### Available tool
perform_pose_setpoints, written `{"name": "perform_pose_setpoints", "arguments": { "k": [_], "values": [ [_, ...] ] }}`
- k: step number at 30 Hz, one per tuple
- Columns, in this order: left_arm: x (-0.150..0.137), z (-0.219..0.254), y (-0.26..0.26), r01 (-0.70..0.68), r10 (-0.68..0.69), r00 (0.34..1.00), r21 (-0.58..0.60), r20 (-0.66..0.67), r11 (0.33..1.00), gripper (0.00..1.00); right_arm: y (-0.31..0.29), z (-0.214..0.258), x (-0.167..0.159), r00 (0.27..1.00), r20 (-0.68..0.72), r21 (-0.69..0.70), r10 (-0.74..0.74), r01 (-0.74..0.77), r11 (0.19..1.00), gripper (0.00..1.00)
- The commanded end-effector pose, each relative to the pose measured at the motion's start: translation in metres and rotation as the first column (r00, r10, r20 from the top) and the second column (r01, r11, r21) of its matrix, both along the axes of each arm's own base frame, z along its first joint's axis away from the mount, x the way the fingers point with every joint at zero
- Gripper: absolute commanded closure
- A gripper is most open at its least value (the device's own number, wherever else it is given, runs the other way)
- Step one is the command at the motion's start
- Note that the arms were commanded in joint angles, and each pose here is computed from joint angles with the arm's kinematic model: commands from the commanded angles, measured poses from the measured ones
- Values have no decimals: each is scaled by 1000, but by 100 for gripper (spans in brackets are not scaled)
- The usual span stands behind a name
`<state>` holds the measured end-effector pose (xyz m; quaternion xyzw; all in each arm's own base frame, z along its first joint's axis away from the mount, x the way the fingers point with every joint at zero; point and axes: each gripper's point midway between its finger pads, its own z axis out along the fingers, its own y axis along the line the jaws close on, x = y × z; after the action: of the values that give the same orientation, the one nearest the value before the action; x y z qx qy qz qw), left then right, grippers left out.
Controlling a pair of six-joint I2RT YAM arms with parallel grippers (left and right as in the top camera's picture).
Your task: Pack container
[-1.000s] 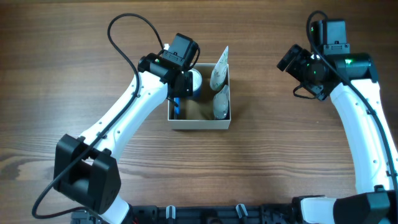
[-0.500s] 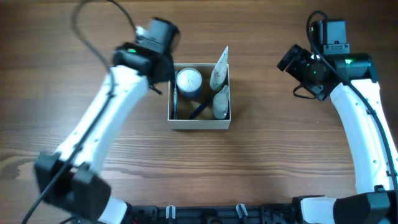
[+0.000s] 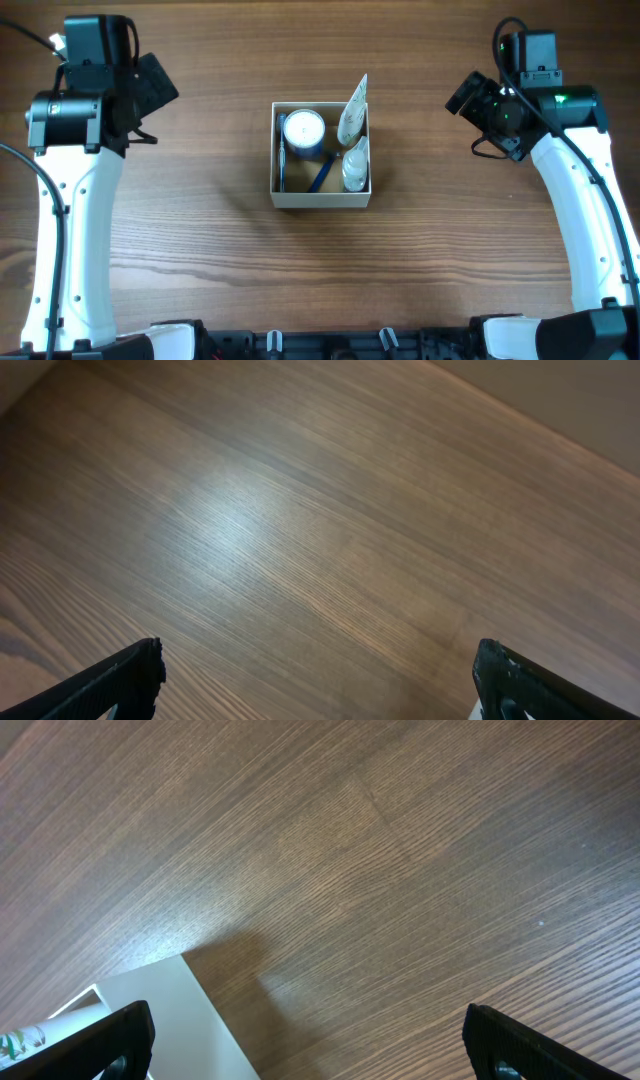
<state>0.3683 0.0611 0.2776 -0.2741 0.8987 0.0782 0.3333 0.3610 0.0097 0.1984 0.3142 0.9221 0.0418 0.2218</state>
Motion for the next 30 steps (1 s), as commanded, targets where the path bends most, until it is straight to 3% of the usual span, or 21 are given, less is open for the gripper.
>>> {"name": "perform_pose_setpoints", "arguments": {
  "k": [1, 11, 18, 24, 30],
  "values": [
    [1, 4, 4, -13, 13, 1000, 8, 12, 1000, 0, 0, 1, 2, 1000, 4, 5, -1, 1, 1000, 0],
    [1, 4, 4, -13, 13, 1000, 8, 11, 1000, 0, 0, 5, 1, 1000, 16, 6, 0, 0, 1000, 0],
    [1, 4, 4, -13, 13, 1000, 8, 12, 1000, 0, -27, 73, -28, 976, 218, -138, -18, 49, 989, 0],
    [1, 4, 4, -13, 13, 1000, 8, 12, 1000, 0, -30, 114, -62, 891, 334, -397, 308, -164, 903, 0],
    [1, 4, 4, -13, 13, 1000, 8, 12, 1000, 0, -22, 77, -108, 839, 338, -440, 427, -261, 859, 0]
  ]
}}
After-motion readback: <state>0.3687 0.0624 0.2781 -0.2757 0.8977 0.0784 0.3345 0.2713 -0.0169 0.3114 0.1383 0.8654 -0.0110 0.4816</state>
